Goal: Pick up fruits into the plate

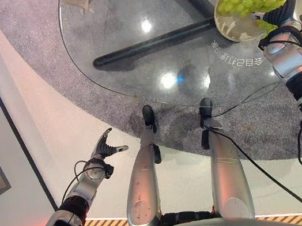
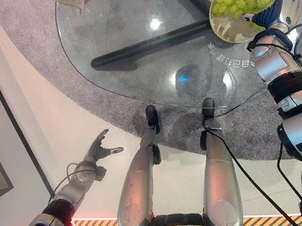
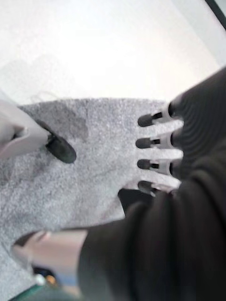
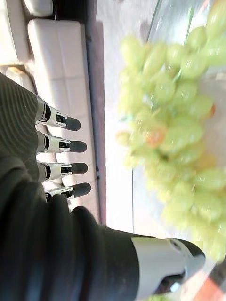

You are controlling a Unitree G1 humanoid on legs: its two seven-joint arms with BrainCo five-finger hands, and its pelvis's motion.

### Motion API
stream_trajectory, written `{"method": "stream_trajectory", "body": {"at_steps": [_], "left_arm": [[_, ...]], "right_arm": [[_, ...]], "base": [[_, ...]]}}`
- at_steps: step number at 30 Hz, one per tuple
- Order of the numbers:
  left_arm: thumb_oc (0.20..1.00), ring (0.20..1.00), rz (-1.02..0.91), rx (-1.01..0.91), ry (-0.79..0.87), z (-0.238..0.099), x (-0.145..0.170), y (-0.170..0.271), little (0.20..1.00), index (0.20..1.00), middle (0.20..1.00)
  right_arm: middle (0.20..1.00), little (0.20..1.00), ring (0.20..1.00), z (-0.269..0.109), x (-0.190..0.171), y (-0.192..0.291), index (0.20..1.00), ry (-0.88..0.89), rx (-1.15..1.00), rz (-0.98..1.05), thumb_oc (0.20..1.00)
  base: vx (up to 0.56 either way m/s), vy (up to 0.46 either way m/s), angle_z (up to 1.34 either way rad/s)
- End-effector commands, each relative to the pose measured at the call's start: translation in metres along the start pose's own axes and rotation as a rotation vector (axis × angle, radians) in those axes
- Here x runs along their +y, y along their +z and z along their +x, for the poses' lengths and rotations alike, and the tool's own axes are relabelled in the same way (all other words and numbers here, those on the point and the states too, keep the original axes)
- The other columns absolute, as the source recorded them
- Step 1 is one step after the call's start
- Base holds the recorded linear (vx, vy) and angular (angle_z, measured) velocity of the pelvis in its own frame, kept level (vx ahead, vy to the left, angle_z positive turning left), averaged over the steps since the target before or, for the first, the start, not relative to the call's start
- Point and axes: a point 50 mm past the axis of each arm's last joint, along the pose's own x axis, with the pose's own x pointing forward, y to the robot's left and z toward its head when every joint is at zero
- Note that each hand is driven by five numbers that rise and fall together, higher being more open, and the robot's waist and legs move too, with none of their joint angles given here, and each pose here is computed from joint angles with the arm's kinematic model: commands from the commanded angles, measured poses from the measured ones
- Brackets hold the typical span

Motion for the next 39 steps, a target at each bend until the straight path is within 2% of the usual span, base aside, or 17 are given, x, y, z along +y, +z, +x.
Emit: {"method": "stream_trajectory", "body": {"at_steps": [1,5,11,14,20,22,28,31,32,35,39], "left_arm": [[1.000,1.000,-0.056,0.048,-0.032,-0.009,-0.013,-0.015,1.000,1.000,1.000],[1.000,1.000,-0.081,0.069,-0.035,-0.010,-0.011,-0.020,1.000,1.000,1.000],[1.000,1.000,-0.185,0.137,-0.057,-0.017,-0.014,-0.038,1.000,1.000,1.000],[1.000,1.000,-0.258,0.207,-0.070,-0.026,-0.020,-0.055,1.000,1.000,1.000],[1.000,1.000,-0.350,0.377,-0.086,-0.054,-0.042,-0.093,1.000,1.000,1.000],[1.000,1.000,-0.369,0.463,-0.105,-0.070,-0.051,-0.110,1.000,1.000,1.000],[1.000,1.000,-0.425,0.630,-0.154,-0.103,-0.073,-0.139,1.000,1.000,1.000],[1.000,1.000,-0.440,0.656,-0.162,-0.108,-0.077,-0.143,1.000,1.000,1.000],[1.000,1.000,-0.454,0.685,-0.173,-0.115,-0.083,-0.147,1.000,1.000,1.000],[1.000,1.000,-0.459,0.738,-0.211,-0.125,-0.094,-0.152,1.000,1.000,1.000],[1.000,1.000,-0.472,0.792,-0.242,-0.133,-0.103,-0.155,1.000,1.000,1.000]], "right_arm": [[1.000,1.000,1.000,0.000,-0.014,0.000,1.000,-0.069,-0.068,0.038,1.000],[1.000,1.000,1.000,-0.010,-0.006,-0.003,1.000,-0.038,-0.067,0.107,1.000],[1.000,1.000,1.000,-0.054,0.027,-0.032,1.000,0.155,0.003,0.351,1.000],[1.000,1.000,1.000,-0.100,0.056,-0.062,1.000,0.346,0.134,0.549,1.000],[1.000,1.000,1.000,-0.193,0.088,-0.132,1.000,0.598,0.428,0.667,1.000],[1.000,1.000,1.000,-0.240,0.099,-0.157,1.000,0.689,0.599,0.681,1.000],[1.000,1.000,1.000,-0.324,0.104,-0.203,1.000,0.844,0.938,0.652,1.000],[1.000,1.000,1.000,-0.342,0.103,-0.211,1.000,0.878,1.007,0.633,1.000],[1.000,1.000,1.000,-0.367,0.099,-0.221,1.000,0.926,1.111,0.622,1.000],[1.000,1.000,1.000,-0.412,0.086,-0.236,1.000,1.022,1.278,0.500,1.000],[1.000,1.000,1.000,-0.436,0.074,-0.246,1.000,1.077,1.392,0.373,1.000]], "base": [[0.03,0.040,0.02],[0.01,0.017,0.03],[0.03,0.041,0.06],[0.11,0.056,0.05],[0.15,0.028,-0.01],[0.19,0.011,0.15],[0.14,0.051,0.06],[0.06,0.048,0.02],[0.06,0.093,0.00],[0.06,0.103,-0.01],[0.02,0.071,-0.06]]}}
